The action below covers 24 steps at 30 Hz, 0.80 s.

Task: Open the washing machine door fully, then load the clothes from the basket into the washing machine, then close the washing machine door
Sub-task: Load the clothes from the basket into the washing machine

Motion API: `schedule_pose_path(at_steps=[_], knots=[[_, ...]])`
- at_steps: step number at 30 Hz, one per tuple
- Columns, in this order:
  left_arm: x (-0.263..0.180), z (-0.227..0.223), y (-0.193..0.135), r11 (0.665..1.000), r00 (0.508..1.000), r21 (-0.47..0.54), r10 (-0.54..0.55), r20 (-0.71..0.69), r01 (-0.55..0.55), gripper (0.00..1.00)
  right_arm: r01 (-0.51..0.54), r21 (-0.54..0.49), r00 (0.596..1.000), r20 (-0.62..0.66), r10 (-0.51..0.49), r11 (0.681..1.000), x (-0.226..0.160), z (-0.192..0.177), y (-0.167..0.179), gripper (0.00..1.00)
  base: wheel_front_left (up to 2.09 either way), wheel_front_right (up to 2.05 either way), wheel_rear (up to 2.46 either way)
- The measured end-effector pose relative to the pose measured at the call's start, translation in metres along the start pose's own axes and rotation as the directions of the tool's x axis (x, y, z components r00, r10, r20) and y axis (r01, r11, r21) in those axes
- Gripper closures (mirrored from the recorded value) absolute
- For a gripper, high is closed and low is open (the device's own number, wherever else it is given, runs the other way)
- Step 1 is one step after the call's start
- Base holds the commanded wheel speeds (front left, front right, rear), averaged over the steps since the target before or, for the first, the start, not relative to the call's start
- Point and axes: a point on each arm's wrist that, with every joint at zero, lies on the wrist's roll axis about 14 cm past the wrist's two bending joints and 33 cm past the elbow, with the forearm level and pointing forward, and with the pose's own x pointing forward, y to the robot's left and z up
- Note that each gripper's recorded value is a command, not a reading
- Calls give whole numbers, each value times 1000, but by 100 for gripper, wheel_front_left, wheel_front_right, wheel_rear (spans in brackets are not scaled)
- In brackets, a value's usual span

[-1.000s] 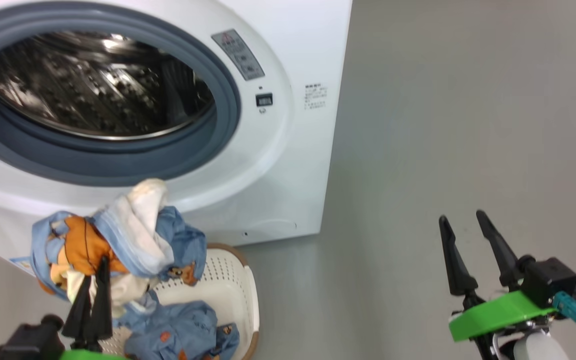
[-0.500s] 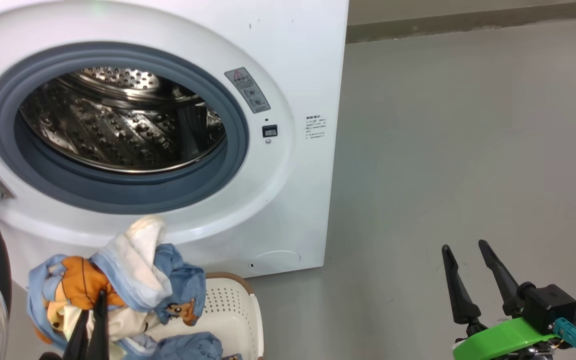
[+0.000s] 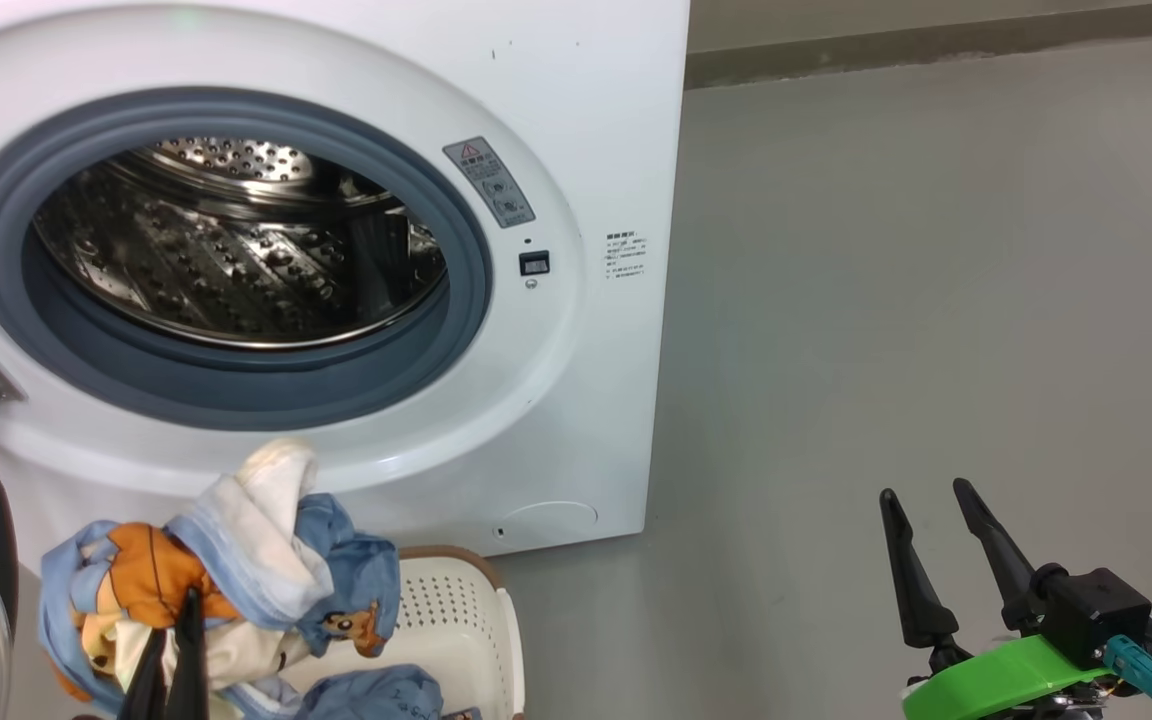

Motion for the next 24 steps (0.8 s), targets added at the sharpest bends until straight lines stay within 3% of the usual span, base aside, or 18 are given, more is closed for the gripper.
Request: schedule_pose_path(at_steps=[8, 24], knots=[[27, 3, -7, 1000, 1000, -10, -22, 23, 22, 100, -3, 11, 999, -37, 3, 1000, 3, -13, 1, 0, 0, 0, 0], [159, 27, -29, 994, 981, 3, -110, 159, 111, 100, 12, 8, 995, -99, -12, 1000, 39, -44, -7, 0, 0, 0, 0]])
